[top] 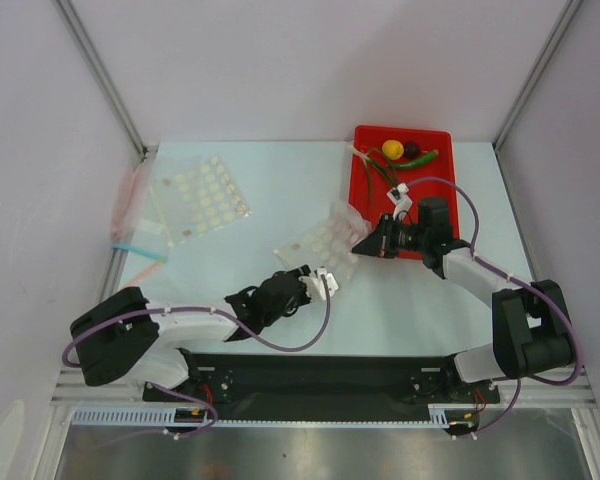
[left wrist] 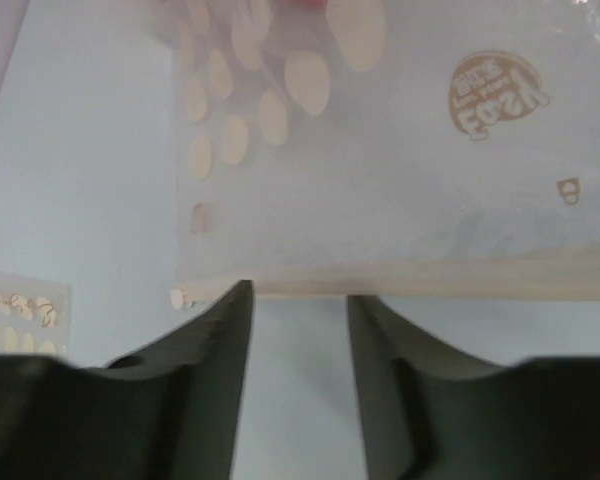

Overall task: Place the food in the zip-top bag and seal the zipper
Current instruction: Adjust the zipper food storage bag at the center of the board.

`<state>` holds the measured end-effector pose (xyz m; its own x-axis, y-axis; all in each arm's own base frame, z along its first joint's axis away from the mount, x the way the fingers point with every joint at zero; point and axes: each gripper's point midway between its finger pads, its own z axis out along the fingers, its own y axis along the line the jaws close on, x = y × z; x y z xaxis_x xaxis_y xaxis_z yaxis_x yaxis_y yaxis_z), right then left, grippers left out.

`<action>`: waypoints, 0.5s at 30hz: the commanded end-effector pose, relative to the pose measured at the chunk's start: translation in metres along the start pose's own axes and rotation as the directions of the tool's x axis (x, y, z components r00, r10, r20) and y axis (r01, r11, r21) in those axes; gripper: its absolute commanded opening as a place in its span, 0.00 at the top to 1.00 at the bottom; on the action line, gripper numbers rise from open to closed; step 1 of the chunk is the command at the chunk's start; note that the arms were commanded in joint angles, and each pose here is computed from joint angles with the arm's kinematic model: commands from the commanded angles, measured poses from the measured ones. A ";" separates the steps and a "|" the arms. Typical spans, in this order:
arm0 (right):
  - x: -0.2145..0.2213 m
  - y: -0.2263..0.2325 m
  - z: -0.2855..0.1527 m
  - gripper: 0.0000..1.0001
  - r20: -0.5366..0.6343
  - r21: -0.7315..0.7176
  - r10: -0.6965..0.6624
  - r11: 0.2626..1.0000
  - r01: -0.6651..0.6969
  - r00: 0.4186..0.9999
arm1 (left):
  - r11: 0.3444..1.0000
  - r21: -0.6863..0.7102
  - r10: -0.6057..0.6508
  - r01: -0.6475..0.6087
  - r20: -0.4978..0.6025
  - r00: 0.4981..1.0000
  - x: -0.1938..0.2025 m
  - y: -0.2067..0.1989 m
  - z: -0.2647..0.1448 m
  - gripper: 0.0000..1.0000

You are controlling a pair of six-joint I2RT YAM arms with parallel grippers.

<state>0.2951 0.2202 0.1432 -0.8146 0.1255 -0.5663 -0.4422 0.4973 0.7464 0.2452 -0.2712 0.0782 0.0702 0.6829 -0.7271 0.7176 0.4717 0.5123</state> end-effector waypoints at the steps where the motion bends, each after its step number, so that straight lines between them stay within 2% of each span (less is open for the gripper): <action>1: -0.015 0.013 0.000 1.00 0.028 -0.048 -0.030 0.998 0.032 0.999 | 0.999 -0.041 0.017 -0.013 0.081 0.997 -0.031 0.013 0.008 0.58; 6: -0.014 0.012 0.000 1.00 0.027 -0.050 -0.024 0.998 0.025 0.999 | 0.996 0.084 0.026 -0.037 0.125 0.992 -0.045 -0.010 0.011 0.78; 9: -0.016 0.013 0.000 0.99 0.037 -0.048 -0.025 0.998 0.027 0.999 | 0.993 0.113 -0.006 -0.011 0.144 0.990 -0.054 -0.014 0.008 1.00; 14: -0.017 0.015 -0.001 0.96 0.049 -0.055 -0.029 0.998 0.032 0.998 | 0.986 0.160 -0.066 0.039 0.166 0.984 -0.064 -0.019 0.001 1.00; 15: -0.017 0.016 -0.001 0.92 0.050 -0.056 -0.028 0.998 0.031 0.998 | 0.986 0.160 -0.072 0.046 0.163 0.984 -0.064 -0.019 0.000 1.00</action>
<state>0.2975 0.2224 0.1493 -0.8112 0.1428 -0.5670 -0.4436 0.4814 0.7559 0.2333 -0.3072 0.0886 0.1241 0.6294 -0.7671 0.8012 0.3926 0.4517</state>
